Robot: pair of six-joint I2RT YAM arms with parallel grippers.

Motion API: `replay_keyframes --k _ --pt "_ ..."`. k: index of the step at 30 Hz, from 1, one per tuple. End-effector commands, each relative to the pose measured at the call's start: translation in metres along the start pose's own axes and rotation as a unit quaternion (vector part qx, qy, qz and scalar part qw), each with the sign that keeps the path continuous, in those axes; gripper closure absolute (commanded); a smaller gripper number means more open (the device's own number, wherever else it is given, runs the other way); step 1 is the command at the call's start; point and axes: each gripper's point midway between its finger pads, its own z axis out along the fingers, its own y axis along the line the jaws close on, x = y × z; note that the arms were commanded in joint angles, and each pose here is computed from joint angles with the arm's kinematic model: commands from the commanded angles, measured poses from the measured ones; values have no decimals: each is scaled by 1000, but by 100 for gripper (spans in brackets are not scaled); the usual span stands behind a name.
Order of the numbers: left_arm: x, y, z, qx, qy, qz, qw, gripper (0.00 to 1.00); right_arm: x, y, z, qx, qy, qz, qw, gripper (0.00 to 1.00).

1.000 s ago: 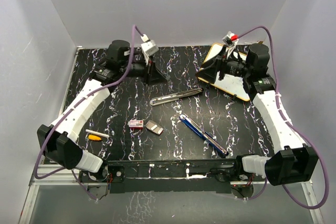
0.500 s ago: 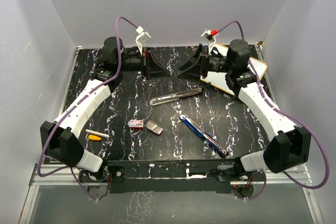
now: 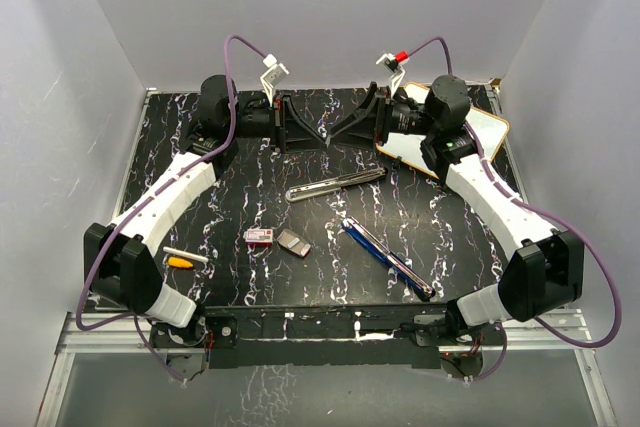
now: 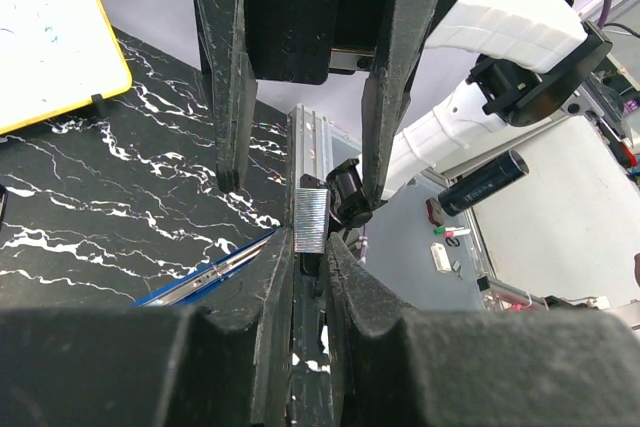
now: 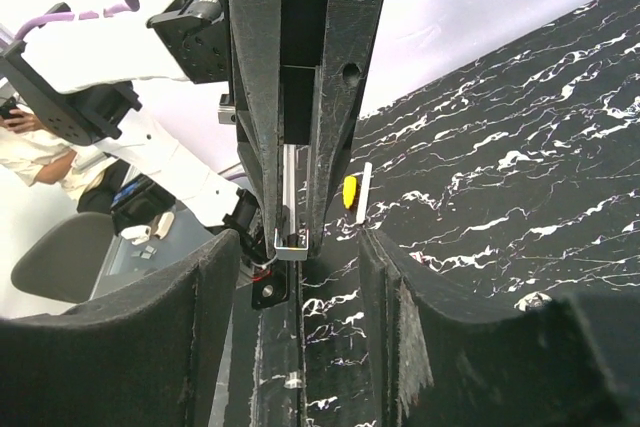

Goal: Load the staples into the stapler

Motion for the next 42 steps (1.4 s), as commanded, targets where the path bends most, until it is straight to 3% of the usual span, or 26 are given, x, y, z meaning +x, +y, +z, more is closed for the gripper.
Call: replay_keyframes --k 1,8,24,38,42 --pt "-4 -11 -1 18 0 20 1000 97 -13 9 3 -15 -14 -25 999 50" --pt "-4 -12 1 20 1 20 1000 97 -11 7 4 -15 -12 -17 1000 60" --pt "-3 -9 2 21 3 17 1000 98 -9 5 7 -15 -12 -10 1000 65" --pt "-1 -8 2 21 4 16 1000 97 -7 5 7 -15 -11 -8 1000 78" --pt "0 -7 1 16 4 20 1000 93 -8 5 7 -12 -14 -10 1000 81"
